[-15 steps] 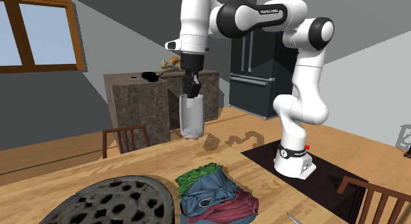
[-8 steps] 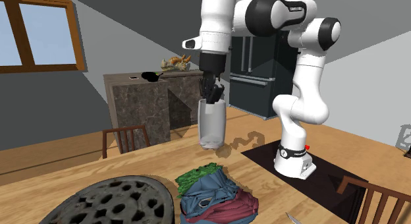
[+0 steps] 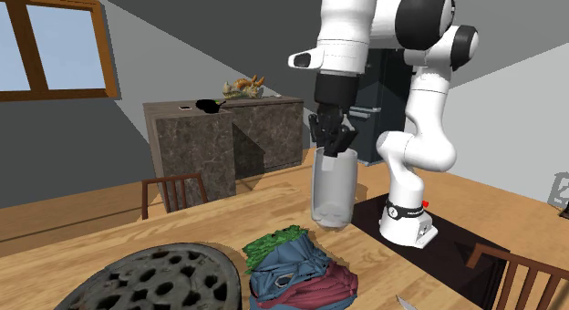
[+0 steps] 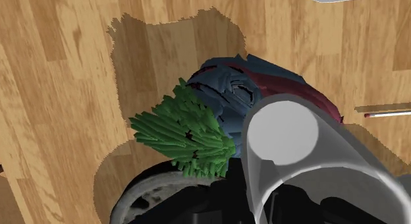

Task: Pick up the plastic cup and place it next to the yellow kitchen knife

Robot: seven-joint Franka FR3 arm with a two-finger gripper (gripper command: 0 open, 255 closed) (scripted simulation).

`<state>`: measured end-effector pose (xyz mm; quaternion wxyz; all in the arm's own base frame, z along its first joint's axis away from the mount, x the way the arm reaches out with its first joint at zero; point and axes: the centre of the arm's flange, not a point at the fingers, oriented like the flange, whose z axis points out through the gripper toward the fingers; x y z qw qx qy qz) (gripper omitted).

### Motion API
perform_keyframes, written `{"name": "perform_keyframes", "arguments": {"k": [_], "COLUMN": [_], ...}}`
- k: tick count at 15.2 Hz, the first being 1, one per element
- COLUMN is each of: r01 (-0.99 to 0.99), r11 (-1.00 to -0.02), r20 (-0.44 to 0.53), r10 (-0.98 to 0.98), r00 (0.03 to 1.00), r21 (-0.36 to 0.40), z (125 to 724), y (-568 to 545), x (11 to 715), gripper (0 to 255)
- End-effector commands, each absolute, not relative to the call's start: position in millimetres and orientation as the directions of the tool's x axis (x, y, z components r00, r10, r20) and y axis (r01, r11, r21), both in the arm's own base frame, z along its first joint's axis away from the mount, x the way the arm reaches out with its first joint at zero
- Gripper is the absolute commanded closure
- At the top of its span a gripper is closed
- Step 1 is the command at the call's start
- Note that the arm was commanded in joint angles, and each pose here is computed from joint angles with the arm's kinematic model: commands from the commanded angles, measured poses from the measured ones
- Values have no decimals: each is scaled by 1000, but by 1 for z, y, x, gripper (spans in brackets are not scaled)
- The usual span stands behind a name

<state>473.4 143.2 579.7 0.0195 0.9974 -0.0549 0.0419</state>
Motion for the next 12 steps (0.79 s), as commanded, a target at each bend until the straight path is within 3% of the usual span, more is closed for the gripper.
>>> {"name": "perform_keyframes", "arguments": {"k": [1,12], "r01": [-113,-113], "r11": [-993,-993], "r20": [86,86], "r10": [-110,-110], "r00": [990,990], "r21": [34,34], "z": [580,580], "y": [171,311], "x": [466,428], "gripper": [255,255]}}
